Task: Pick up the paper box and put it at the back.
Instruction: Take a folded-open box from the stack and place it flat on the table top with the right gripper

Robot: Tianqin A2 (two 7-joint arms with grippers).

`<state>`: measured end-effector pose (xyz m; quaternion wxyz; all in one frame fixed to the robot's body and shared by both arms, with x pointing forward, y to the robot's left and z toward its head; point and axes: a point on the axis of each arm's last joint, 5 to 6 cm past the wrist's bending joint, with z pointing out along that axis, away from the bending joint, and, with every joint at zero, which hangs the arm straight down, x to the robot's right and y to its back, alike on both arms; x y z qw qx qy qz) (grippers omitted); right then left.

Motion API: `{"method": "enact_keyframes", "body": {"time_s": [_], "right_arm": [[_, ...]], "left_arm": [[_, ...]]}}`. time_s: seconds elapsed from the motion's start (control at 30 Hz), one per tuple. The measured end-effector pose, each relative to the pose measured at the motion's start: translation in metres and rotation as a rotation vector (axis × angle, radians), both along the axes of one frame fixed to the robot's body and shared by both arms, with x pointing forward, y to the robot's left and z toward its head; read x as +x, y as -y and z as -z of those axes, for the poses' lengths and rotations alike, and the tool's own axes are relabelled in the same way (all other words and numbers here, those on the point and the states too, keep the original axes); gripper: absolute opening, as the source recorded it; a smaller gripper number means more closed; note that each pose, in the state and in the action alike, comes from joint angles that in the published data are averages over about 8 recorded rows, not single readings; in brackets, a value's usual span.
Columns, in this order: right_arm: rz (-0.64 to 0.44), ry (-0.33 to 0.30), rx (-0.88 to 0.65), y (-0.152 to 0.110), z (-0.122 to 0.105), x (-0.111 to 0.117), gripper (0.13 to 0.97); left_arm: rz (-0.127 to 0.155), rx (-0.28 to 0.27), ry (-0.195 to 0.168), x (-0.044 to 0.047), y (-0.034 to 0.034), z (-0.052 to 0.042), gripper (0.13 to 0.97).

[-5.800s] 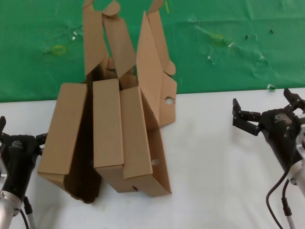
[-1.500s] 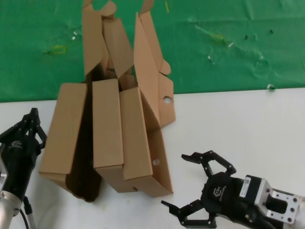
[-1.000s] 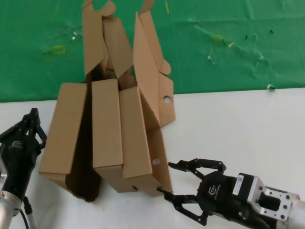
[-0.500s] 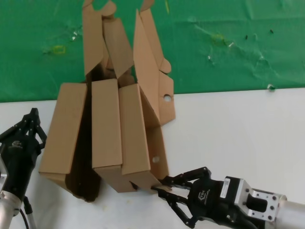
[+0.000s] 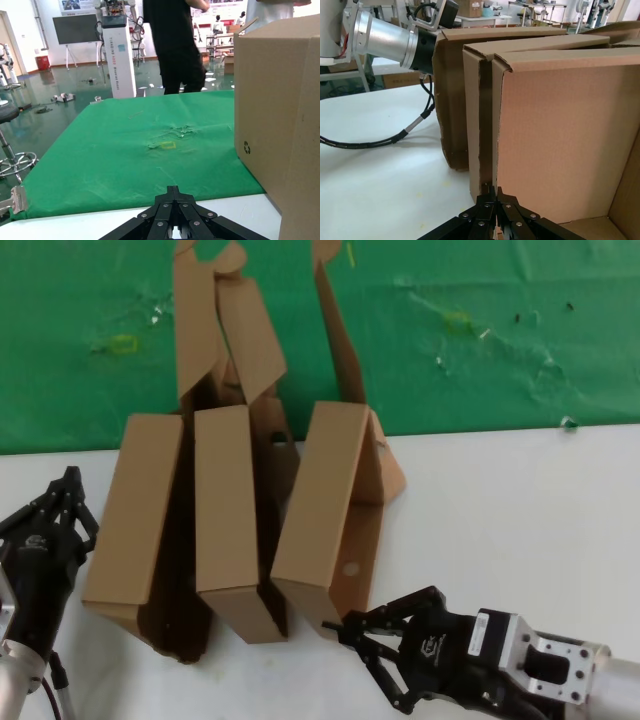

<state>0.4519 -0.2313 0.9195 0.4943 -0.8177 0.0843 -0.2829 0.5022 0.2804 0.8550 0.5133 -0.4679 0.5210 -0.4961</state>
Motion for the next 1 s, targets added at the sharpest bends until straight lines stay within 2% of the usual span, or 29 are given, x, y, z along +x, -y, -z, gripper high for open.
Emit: {"method": "enact_keyframes", "body": {"time_s": [0.33, 0.63, 1.0], "right_arm": [[0.028, 0.052, -0.028, 0.009, -0.018, -0.005, 0.149], [0.056, 0.117, -0.074, 0.037, -0.038, -0.002, 0.149], [0.155, 0.19, -0.259, 0.073, -0.089, 0.018, 0.149]], "left_arm": [[0.0, 0.0, 0.0, 0.0, 0.0, 0.0, 0.143], [0.0, 0.0, 0.0, 0.0, 0.0, 0.0, 0.143], [0.0, 0.0, 0.0, 0.0, 0.0, 0.0, 0.143]]}}
